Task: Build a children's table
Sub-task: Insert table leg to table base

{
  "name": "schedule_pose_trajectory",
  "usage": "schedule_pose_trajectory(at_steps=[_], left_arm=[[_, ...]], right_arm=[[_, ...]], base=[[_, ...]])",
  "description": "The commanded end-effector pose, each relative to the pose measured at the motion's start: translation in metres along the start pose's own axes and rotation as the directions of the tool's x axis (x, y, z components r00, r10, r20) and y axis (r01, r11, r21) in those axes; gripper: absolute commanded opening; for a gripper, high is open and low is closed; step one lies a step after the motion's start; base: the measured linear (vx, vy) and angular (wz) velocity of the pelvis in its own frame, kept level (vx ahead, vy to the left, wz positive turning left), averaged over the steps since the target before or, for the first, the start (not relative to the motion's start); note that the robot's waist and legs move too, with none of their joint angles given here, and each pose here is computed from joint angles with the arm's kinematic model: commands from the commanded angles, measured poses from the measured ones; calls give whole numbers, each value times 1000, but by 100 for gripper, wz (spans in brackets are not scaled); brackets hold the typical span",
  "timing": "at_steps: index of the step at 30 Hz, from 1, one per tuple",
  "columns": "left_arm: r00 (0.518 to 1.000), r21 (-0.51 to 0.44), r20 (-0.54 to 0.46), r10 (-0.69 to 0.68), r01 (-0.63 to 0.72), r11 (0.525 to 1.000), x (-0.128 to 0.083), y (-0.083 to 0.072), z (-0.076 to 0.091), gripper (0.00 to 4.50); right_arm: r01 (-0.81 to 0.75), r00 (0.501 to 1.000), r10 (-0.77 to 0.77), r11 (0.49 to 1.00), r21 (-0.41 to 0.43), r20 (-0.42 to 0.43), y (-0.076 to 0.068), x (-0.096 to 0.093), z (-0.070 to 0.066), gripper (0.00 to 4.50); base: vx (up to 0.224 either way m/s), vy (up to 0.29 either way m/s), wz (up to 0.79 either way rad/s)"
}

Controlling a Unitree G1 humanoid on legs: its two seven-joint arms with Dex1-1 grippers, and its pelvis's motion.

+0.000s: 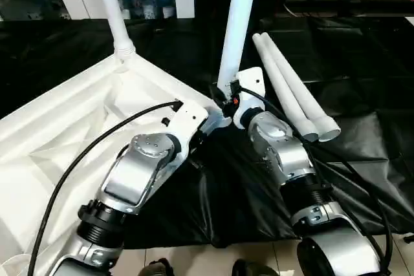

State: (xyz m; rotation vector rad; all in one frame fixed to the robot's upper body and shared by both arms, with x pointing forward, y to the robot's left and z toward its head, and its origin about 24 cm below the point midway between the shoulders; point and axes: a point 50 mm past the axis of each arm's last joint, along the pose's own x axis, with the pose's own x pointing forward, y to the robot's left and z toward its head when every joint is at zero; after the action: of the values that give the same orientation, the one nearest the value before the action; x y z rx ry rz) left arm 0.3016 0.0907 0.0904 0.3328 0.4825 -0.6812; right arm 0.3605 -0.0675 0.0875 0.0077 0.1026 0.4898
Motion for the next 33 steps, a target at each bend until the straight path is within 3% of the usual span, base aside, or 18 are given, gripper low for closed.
schedule_pose_trajectory(at_steps=[1, 3, 6, 12, 21, 24, 30, 33], left_arm=[[992, 36, 40, -118, 117, 993, 0, -13, 6, 0], [990, 43, 47, -129, 128, 991, -1, -11, 5, 0], [985, 61, 59, -161, 158, 986, -2, -9, 3, 0], [976, 82, 52, -210, 205, 975, -5, 0, -7, 0], [944, 108, 30, -328, 323, 940, -7, 10, -16, 0], [928, 124, 15, -373, 368, 921, -7, 12, -18, 0], [914, 131, -5, -406, 403, 906, -8, 11, -21, 0], [908, 133, -9, -418, 416, 900, -9, 10, -23, 0]], right_arm=[[56, 970, -40, 997, 57, -241, -12, -15, -54, 267], [39, 976, -28, 998, 43, -217, -15, -16, -48, 305], [3, 986, 2, 1000, 30, -166, -19, -19, -37, 315], [-77, 991, 72, 996, -43, -110, -30, -33, -22, 384], [-298, 952, 285, 948, -116, -114, -39, -70, -5, 384], [-426, 901, 407, 895, -130, -149, -37, -85, -3, 384], [-458, 881, 428, 878, -137, -199, -39, -86, -7, 384], [-428, 893, 395, 894, -131, -218, -42, -80, -9, 384]], base=[[0, 0, 0], [0, 0, 0], [0, 0, 0], [0, 0, 0], [0, 0, 0], [0, 0, 0], [0, 0, 0], [0, 0, 0]])
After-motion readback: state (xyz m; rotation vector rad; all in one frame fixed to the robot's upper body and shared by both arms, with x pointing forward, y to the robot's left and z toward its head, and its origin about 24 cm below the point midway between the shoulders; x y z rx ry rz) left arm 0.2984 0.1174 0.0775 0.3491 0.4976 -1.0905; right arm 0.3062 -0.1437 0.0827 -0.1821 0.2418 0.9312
